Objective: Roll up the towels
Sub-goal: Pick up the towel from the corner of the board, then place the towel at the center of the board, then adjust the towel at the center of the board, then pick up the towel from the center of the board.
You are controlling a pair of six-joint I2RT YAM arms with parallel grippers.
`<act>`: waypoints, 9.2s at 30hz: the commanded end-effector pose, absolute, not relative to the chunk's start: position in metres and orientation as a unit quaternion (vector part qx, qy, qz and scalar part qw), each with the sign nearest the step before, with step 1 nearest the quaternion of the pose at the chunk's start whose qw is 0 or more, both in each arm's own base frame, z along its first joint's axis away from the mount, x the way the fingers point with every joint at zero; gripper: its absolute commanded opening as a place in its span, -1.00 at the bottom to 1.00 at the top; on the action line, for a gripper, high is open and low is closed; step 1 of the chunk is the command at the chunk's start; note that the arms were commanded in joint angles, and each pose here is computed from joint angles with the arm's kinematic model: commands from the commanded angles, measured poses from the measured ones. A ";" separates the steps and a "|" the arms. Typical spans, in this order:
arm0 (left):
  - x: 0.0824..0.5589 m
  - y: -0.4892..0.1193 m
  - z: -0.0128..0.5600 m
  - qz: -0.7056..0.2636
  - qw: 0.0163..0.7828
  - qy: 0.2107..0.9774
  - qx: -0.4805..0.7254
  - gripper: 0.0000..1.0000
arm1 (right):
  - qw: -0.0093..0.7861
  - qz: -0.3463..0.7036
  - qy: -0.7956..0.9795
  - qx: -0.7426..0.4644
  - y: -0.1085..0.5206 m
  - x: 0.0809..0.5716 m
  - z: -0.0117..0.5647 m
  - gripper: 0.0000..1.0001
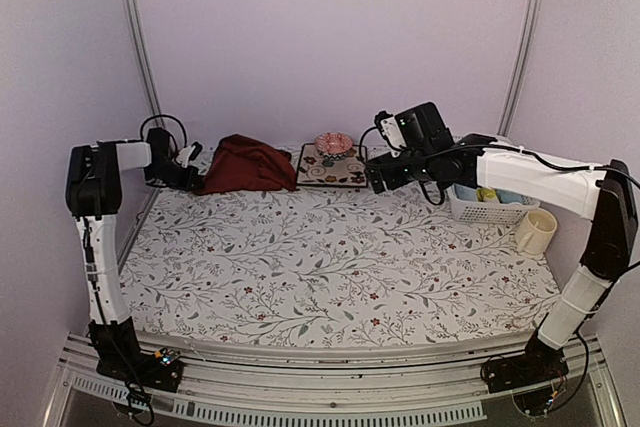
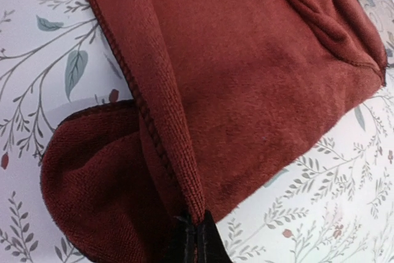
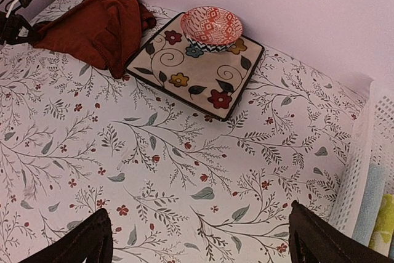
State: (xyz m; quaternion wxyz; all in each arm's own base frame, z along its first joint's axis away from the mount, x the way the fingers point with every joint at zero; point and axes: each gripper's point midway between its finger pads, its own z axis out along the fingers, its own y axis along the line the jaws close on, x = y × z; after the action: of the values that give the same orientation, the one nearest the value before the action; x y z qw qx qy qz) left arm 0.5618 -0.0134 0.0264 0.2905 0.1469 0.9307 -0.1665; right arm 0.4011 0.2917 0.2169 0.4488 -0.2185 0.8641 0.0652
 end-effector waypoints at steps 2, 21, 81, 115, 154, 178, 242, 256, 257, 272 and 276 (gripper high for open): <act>0.544 -0.043 0.109 -0.174 0.349 0.894 0.219 -1.00 | 0.515 0.029 0.832 -0.206 0.288 0.399 0.258 0.98; 0.304 -0.196 0.189 -0.161 0.361 0.730 0.557 -1.00 | 0.560 0.140 0.727 -0.373 0.369 0.307 0.301 1.00; 0.329 -0.057 0.025 -0.400 0.163 0.890 0.143 0.29 | 0.504 0.124 0.754 -0.403 0.448 0.268 0.155 0.96; 0.189 -0.280 0.122 -0.310 0.187 0.562 0.744 -0.96 | 0.676 0.164 0.648 -0.309 0.314 0.251 0.307 0.98; 0.170 -0.248 0.060 -0.315 0.120 0.599 0.726 -0.83 | 0.459 0.091 0.611 -0.638 0.435 0.234 0.049 0.13; 0.172 -0.249 0.060 -0.315 0.124 0.602 0.723 -0.82 | 0.416 0.108 0.629 -0.648 0.439 0.225 0.032 -0.50; 0.183 -0.141 0.033 -0.006 0.232 0.664 0.710 0.76 | 0.595 -0.162 0.766 -0.182 0.218 0.319 0.231 -0.96; 0.179 -0.117 0.008 0.056 0.226 0.711 0.663 0.65 | 0.587 -0.169 0.770 -0.187 0.222 0.321 0.221 -0.96; 0.178 -0.114 0.007 0.064 0.227 0.710 0.663 0.63 | 0.587 -0.169 0.769 -0.186 0.222 0.321 0.222 -0.96; 0.184 -0.114 0.018 0.092 0.284 0.706 0.642 0.02 | 0.585 -0.173 0.770 -0.189 0.223 0.323 0.217 -0.96; 0.181 -0.120 0.024 0.082 0.303 0.692 0.650 -0.07 | 0.584 -0.174 0.770 -0.190 0.223 0.323 0.216 -0.95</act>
State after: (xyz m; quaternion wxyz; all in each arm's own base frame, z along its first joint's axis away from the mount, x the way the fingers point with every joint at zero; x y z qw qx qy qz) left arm 0.1889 -0.1145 0.0237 0.2945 0.6367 0.7061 0.0962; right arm 0.3206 0.2257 0.2162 0.5812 -0.2018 0.7697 -0.1703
